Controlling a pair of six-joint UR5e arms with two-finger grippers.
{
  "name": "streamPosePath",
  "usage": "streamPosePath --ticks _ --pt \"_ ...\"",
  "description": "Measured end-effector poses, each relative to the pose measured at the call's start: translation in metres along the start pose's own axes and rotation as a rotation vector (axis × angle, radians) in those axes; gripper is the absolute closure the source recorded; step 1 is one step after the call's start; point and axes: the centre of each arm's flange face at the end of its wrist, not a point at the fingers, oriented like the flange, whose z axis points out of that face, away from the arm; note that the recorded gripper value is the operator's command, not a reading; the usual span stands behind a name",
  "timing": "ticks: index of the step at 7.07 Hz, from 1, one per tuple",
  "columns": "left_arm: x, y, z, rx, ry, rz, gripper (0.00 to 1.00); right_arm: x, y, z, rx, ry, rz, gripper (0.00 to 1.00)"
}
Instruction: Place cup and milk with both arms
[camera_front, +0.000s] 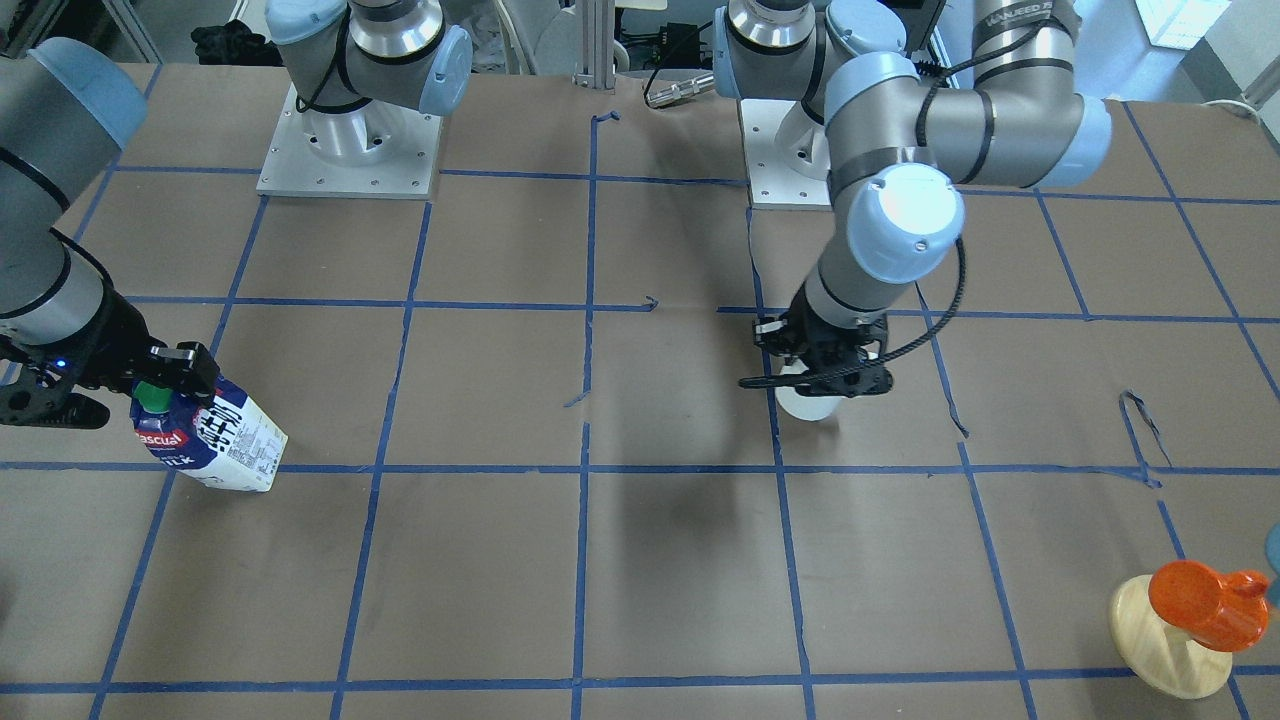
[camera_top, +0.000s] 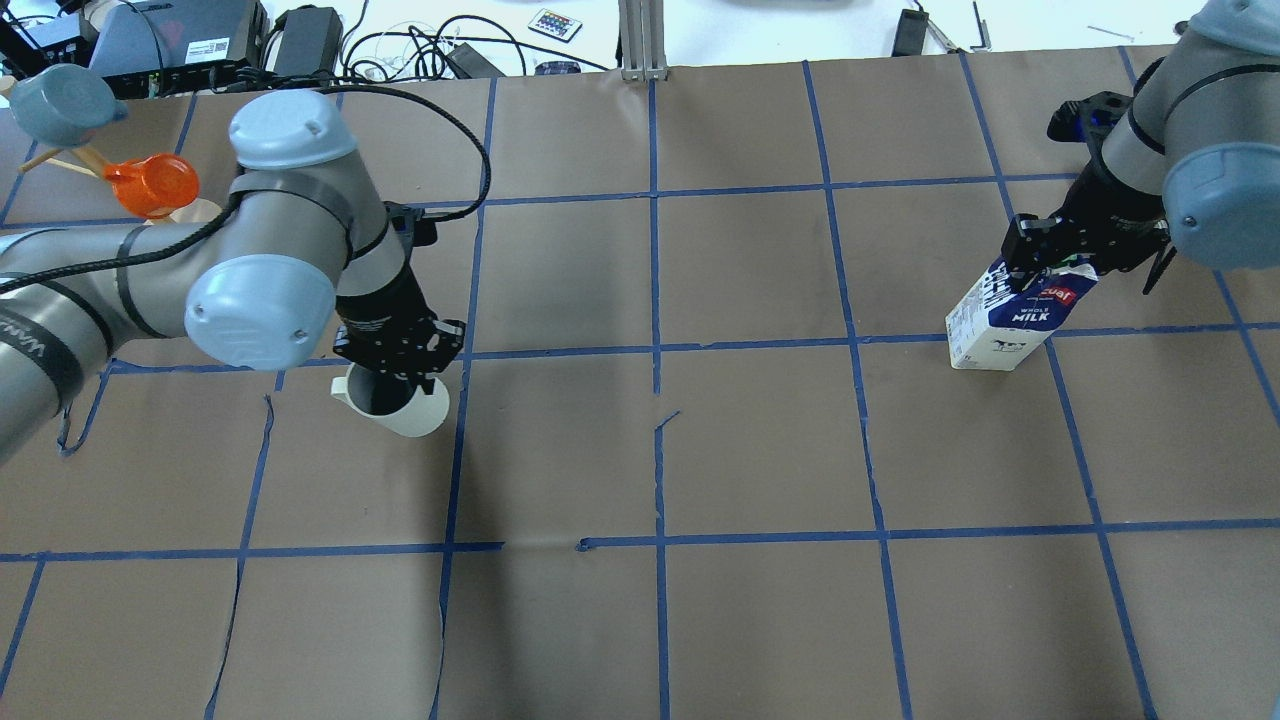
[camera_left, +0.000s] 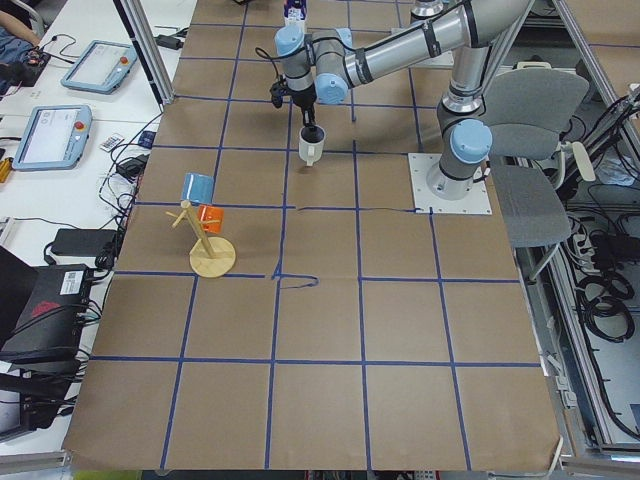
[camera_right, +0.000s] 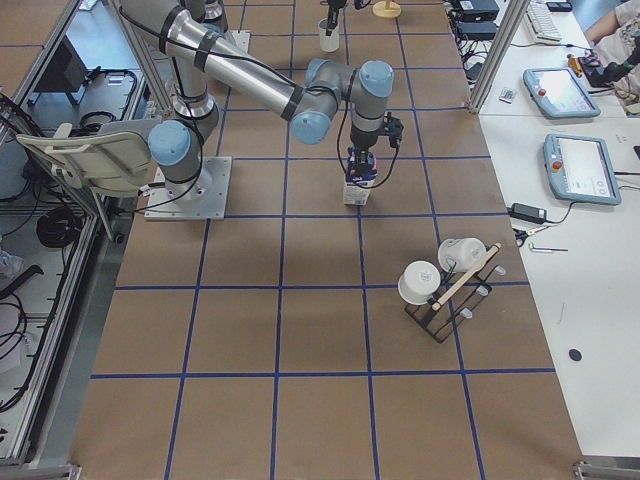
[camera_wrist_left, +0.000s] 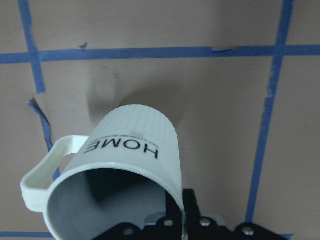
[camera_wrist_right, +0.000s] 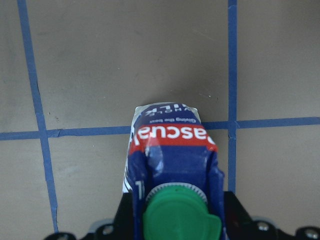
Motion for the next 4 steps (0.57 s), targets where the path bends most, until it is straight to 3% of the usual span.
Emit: streamPosePath --ticks 4 --pt "0.166 0.071 0.013 0.014 0.018 -0.047 1.0 -0.003 0.001 -0.003 0.0 0.0 -0.006 0.68"
